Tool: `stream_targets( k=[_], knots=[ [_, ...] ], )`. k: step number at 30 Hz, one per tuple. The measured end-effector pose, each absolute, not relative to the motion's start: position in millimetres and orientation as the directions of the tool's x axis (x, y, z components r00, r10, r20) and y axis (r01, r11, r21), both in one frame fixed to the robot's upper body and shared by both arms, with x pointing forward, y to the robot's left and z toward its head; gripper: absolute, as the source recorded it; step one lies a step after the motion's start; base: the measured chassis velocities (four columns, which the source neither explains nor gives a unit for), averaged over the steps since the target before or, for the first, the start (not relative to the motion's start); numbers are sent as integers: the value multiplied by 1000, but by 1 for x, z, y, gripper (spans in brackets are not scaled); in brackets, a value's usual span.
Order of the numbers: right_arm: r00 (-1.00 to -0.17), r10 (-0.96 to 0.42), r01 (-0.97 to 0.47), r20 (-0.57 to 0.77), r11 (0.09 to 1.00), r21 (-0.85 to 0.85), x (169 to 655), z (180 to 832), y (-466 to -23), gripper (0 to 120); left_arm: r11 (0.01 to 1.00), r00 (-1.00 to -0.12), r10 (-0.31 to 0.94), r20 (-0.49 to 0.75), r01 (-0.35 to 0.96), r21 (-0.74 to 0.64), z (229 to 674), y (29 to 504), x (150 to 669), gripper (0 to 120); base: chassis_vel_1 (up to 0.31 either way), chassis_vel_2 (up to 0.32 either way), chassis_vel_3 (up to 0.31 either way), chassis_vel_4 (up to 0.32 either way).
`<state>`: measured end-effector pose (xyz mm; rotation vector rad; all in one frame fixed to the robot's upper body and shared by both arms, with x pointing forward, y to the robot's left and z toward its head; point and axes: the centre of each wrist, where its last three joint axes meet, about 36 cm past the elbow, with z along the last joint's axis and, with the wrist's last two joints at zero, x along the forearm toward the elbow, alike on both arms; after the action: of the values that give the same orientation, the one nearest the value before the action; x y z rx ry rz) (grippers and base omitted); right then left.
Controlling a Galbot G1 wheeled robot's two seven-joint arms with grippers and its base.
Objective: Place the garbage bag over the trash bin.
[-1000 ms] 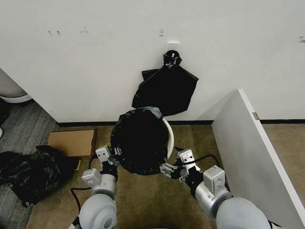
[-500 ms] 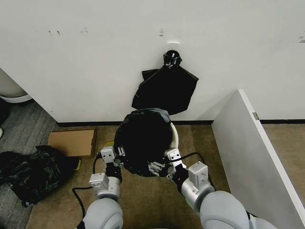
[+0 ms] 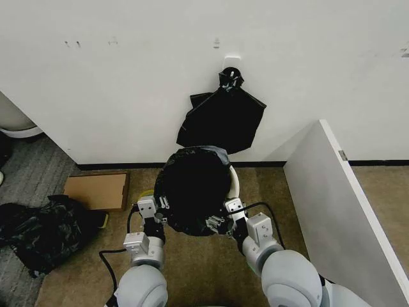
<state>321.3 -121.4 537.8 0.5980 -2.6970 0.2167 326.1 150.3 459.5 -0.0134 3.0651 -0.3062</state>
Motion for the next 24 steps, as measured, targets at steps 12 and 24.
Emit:
stream_targets(
  k=[12,24],
  knots=[
    [-872,-307,-396,382,900,-180,338,518,-117,26,978,-998,-10,-63,3,-208,462,149,320,0,0,0,0,0],
    [-879,-296,-391,373,895,-212,336,517,-122,0,977,-997,-10,-70,5,-212,465,150,320,0,0,0,0,0]
  ],
)
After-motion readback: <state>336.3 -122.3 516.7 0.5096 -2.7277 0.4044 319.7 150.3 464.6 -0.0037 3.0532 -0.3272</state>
